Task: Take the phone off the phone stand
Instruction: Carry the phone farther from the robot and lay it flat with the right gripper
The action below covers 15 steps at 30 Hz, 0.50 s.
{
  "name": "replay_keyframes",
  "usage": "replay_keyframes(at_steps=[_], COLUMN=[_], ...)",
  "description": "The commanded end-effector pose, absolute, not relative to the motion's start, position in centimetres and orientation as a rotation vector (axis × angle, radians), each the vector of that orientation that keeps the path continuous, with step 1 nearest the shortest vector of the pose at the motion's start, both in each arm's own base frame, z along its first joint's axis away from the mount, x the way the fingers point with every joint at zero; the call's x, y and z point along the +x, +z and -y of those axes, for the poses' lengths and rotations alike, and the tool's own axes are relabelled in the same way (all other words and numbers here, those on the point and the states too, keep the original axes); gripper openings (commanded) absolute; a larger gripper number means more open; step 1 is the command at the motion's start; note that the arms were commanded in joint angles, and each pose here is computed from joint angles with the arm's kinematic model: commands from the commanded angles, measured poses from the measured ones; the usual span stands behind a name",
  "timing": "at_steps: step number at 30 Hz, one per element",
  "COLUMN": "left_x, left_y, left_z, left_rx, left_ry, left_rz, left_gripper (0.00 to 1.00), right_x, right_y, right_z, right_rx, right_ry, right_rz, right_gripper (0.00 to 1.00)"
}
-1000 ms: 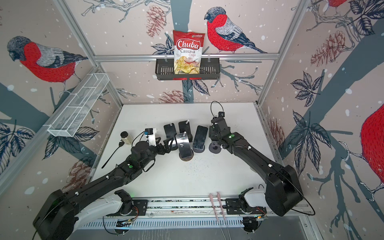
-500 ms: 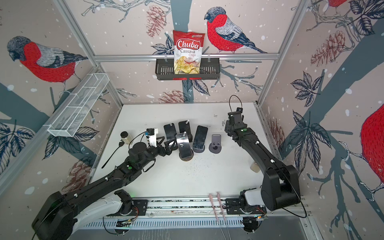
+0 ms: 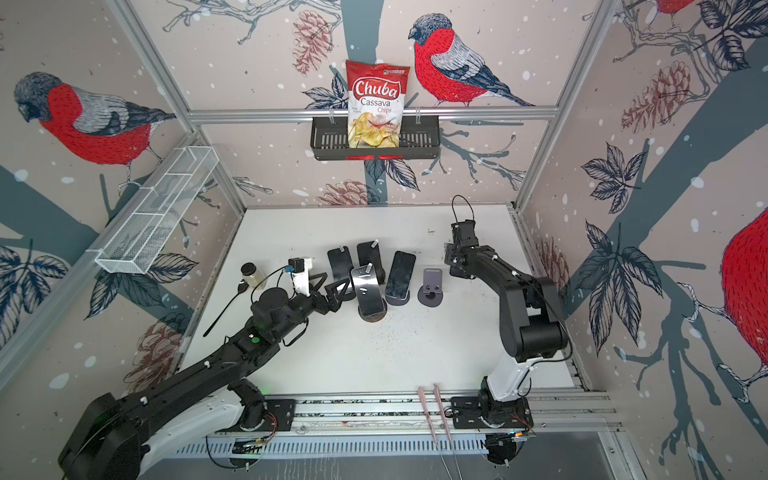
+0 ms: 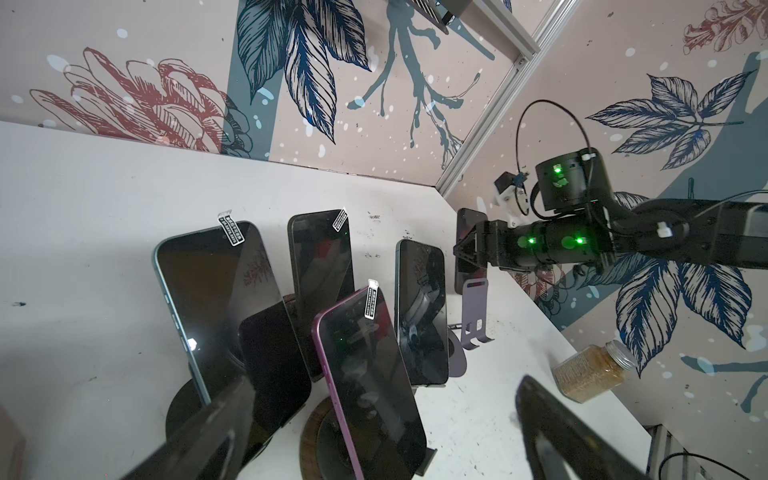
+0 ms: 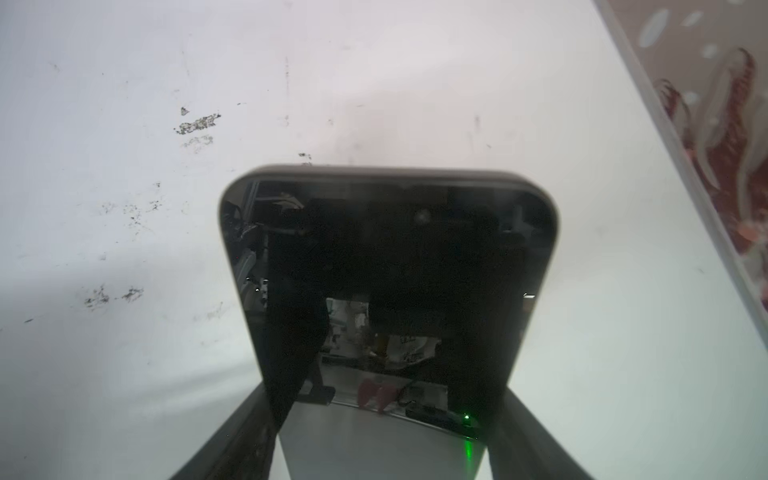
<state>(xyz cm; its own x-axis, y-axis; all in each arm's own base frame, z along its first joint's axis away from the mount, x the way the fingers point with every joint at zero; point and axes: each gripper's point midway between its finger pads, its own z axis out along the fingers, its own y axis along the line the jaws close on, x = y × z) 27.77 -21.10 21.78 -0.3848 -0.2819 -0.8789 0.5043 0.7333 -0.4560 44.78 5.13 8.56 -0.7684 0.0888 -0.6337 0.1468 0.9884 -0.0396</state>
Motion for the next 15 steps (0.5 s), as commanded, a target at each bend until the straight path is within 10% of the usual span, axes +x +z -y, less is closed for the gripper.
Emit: replay_keyframes(at_steps=[1, 15], left_x=[28.0, 28.3], left_y=[23.1, 23.1], left_z=[21.0, 20.8], left_rx=[0.173, 0.166], left_ry=[-0.842, -0.813], left_rz=[-1.731, -1.746], left_gripper=[0.97, 0.97], right_x=[46.8, 51.7], right_y=[8.2, 4.1], right_z=[-6.3, -8.1], right_rx=[0.089, -0.064], right_ry=[-0.075, 0.015], right_rz=[-2.433, -2.523], right_gripper=[0.56, 0.62])
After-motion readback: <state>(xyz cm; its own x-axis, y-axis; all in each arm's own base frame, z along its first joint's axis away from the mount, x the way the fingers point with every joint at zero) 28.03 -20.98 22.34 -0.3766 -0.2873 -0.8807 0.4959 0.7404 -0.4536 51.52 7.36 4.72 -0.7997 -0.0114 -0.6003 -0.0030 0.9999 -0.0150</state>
